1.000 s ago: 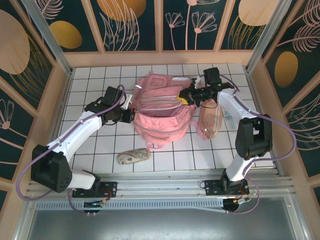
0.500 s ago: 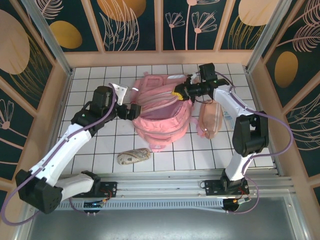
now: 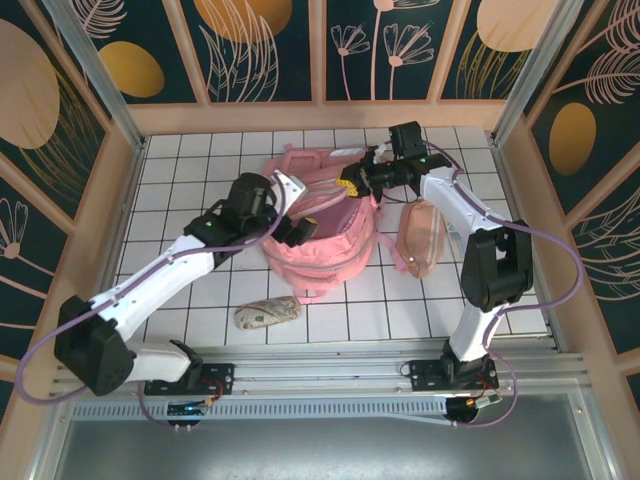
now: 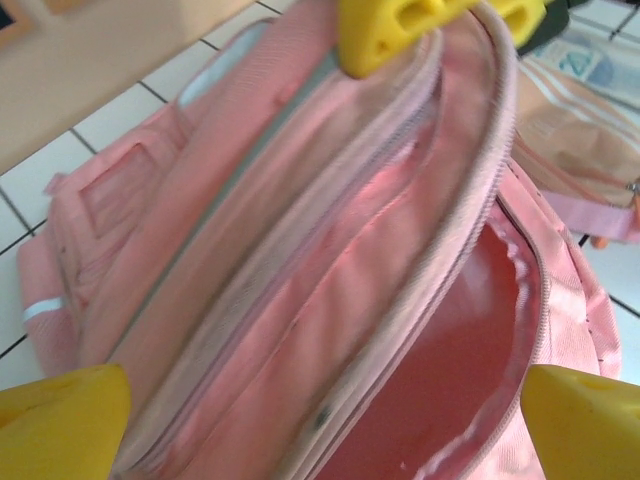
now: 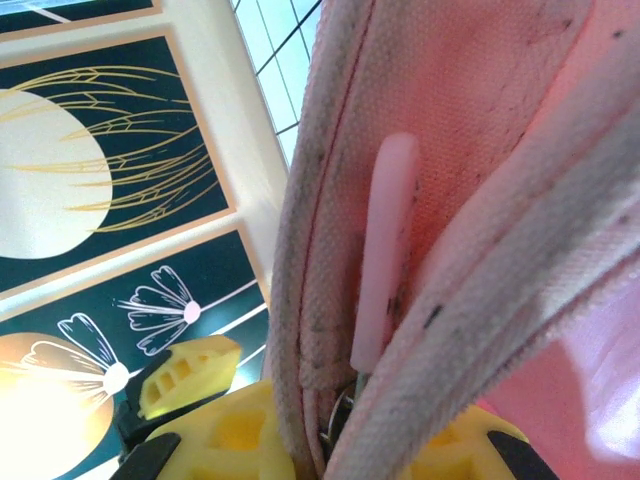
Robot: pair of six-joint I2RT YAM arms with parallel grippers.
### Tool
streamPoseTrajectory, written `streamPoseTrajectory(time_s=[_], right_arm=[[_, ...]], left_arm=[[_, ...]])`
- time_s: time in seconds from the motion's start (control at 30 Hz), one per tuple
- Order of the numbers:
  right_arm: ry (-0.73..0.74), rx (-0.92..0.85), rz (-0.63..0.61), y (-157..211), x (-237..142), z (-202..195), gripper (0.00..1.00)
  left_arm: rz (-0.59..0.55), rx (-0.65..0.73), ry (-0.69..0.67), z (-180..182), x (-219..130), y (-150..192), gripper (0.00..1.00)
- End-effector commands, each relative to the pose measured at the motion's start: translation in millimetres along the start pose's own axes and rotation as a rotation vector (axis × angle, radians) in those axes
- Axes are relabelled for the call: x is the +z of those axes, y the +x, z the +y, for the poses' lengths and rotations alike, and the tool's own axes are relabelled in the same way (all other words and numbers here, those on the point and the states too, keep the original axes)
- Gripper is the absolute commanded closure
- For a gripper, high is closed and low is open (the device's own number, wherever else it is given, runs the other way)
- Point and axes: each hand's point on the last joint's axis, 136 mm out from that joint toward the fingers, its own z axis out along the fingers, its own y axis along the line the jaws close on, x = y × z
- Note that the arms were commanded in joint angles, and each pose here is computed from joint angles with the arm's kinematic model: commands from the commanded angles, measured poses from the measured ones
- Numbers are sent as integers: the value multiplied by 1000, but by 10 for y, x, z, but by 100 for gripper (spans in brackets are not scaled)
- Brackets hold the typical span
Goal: Pack the student bag
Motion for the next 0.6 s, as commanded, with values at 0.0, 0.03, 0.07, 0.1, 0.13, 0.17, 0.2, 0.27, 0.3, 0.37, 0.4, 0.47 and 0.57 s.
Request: streamPoseTrajectory(time_s=[0.0, 0.03, 0.07, 0.1, 0.13, 0.17, 0.2, 0.27, 0.3, 0.37, 0.4, 0.47, 0.57], right_arm=[[-117, -134, 43, 118, -32, 478, 100], [-117, -135, 49, 126, -15, 481, 100], [-117, -135, 53, 136, 0, 487, 100], [-116, -136, 57, 145, 17, 491, 100], [-117, -136, 63, 160, 33, 494, 100], [-118, -136, 67, 168, 45, 497, 100], [-116, -134, 72, 177, 63, 490, 100], [-113, -131, 81, 189, 75, 474, 100], [-107, -134, 75, 181, 61, 472, 100], [-59, -155, 19, 123, -61, 468, 76], [-25, -170, -24, 89, -156, 468, 67], [80, -188, -151, -7, -485, 384, 47], [305, -165, -358, -98, -1075, -3, 5]], left_arm=[[-23, 88, -44, 37, 120, -182, 1], [-8, 89, -71, 82, 165, -164, 2], [14, 92, -110, 153, 220, -125, 6], [27, 91, -164, 248, 261, -104, 9], [37, 90, -213, 332, 287, -93, 15], [55, 85, -251, 403, 329, -77, 26], [74, 82, -265, 435, 378, -74, 39], [122, 77, -226, 385, 506, -54, 85], [141, 63, -217, 375, 552, -48, 100], [170, 28, -217, 379, 597, -39, 100], [180, 12, -235, 409, 592, -20, 100], [197, -16, -295, 506, 530, -25, 100], [209, -48, -374, 659, 430, -48, 100]])
